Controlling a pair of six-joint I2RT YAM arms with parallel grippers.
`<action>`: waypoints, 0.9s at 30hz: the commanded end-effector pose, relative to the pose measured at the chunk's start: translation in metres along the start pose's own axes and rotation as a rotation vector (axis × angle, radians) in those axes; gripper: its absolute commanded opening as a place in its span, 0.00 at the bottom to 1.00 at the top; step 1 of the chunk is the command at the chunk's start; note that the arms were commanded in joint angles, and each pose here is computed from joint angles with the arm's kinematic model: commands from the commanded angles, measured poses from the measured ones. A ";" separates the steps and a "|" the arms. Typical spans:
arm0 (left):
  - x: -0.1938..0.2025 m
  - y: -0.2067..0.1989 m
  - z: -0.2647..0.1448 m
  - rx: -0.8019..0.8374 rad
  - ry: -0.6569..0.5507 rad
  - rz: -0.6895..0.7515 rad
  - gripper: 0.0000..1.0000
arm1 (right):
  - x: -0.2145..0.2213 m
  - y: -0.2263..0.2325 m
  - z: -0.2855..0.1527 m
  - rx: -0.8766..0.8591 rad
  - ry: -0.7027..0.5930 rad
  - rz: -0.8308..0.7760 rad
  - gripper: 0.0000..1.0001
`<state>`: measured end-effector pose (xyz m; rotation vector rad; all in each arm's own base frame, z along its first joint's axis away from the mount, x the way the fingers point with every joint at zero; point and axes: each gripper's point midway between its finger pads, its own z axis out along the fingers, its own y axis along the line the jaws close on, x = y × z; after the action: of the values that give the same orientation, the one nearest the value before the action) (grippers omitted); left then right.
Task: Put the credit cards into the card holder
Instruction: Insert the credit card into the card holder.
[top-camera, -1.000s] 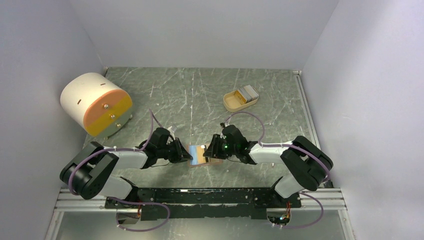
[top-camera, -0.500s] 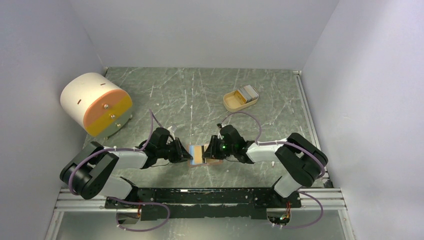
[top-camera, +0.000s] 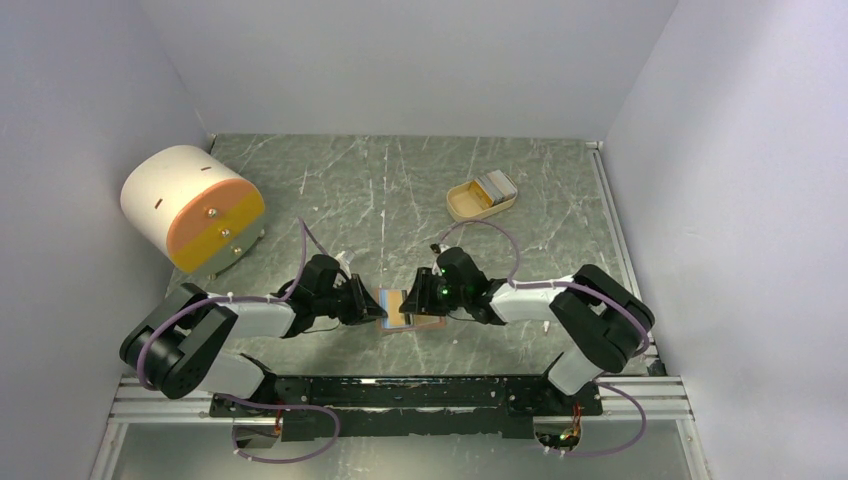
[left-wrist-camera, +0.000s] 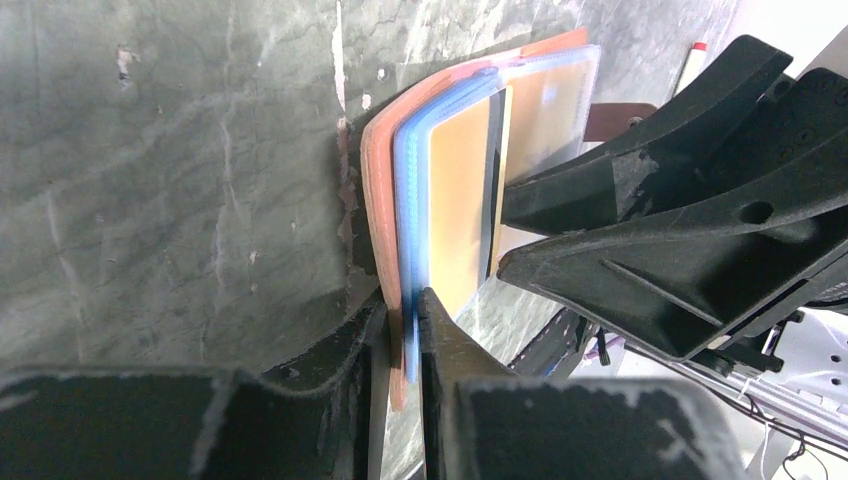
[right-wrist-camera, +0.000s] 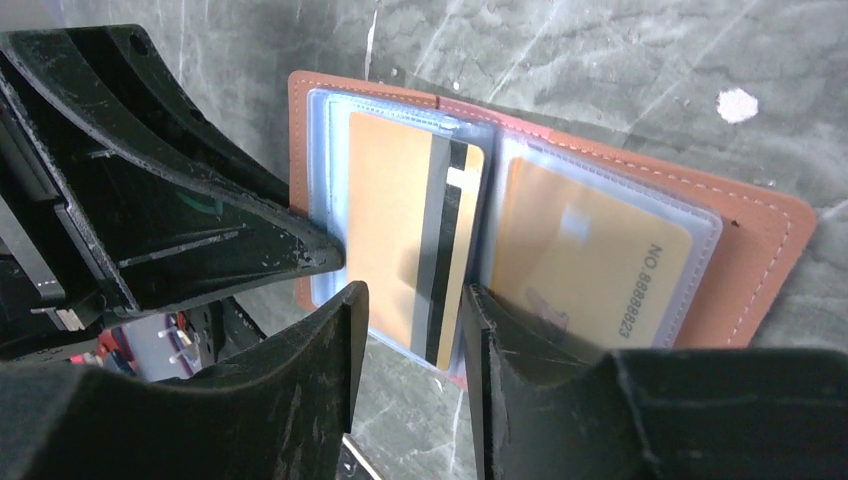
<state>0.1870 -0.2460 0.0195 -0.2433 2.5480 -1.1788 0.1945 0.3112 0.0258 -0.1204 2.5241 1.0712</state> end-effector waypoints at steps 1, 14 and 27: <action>0.000 -0.015 -0.002 0.064 0.002 0.033 0.20 | 0.000 -0.005 0.008 0.022 0.010 -0.027 0.44; -0.001 -0.029 -0.003 0.120 0.006 0.065 0.22 | 0.011 0.011 0.011 -0.102 0.061 -0.037 0.26; -0.001 -0.032 -0.005 0.116 0.008 0.073 0.23 | 0.022 0.023 0.009 -0.209 0.094 -0.020 0.30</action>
<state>0.1850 -0.2535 0.0311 -0.1873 2.5121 -1.2420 0.1832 0.3291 0.0214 -0.2169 2.5007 1.2502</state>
